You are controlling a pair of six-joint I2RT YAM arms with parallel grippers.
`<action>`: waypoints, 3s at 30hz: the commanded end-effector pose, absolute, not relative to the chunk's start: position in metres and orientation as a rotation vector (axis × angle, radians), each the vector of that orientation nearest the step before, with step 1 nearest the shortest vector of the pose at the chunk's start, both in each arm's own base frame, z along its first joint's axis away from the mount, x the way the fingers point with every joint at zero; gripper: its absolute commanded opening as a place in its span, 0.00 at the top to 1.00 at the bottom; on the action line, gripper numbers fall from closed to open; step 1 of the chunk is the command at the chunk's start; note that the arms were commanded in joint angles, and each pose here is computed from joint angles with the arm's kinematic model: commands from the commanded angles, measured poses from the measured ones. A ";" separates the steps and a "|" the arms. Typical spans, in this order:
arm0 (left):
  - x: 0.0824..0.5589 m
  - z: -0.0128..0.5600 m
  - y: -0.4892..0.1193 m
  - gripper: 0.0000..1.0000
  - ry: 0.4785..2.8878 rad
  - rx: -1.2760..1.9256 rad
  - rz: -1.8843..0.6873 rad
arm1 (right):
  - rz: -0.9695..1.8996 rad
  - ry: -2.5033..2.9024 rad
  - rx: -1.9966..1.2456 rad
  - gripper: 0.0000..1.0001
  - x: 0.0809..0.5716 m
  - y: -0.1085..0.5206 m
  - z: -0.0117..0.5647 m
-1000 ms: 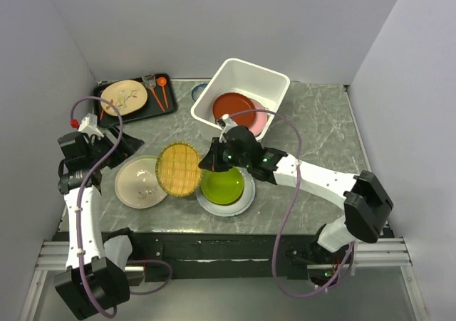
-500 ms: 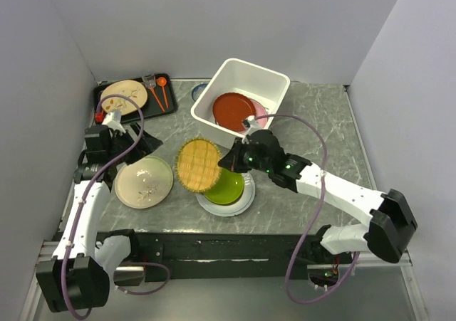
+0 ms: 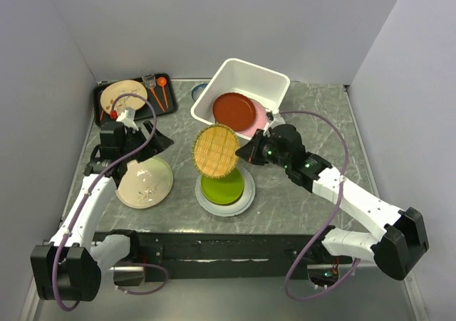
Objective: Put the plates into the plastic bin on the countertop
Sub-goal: Place the plate in the plastic bin.
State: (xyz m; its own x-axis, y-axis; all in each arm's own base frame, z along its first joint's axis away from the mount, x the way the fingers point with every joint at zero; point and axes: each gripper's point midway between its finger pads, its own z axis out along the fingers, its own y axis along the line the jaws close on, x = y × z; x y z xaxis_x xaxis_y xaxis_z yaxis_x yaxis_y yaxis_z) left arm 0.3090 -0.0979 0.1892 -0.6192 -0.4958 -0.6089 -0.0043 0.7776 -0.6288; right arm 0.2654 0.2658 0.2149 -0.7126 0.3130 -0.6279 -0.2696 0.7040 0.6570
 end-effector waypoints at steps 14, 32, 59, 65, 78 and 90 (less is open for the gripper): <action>0.309 0.201 -0.090 0.14 2.097 -0.367 -0.688 | 1.158 1.936 0.017 1.00 0.339 0.251 0.287; 0.308 0.194 -0.104 0.14 2.121 -0.327 -0.753 | 1.266 1.869 0.154 1.00 0.448 0.210 0.299; 0.304 0.199 -0.112 0.13 2.116 -0.281 -0.754 | 1.166 1.987 0.234 1.00 0.497 0.186 0.254; 0.301 0.198 -0.112 0.13 2.121 -0.283 -0.746 | 1.155 2.017 0.255 1.00 0.504 0.186 0.238; 0.303 0.197 -0.119 0.14 2.128 -0.262 -0.776 | 1.141 2.087 0.244 1.00 0.507 0.193 0.220; 0.305 0.196 -0.120 0.14 2.127 -0.260 -0.777 | 1.136 2.151 0.223 0.99 0.510 0.199 0.203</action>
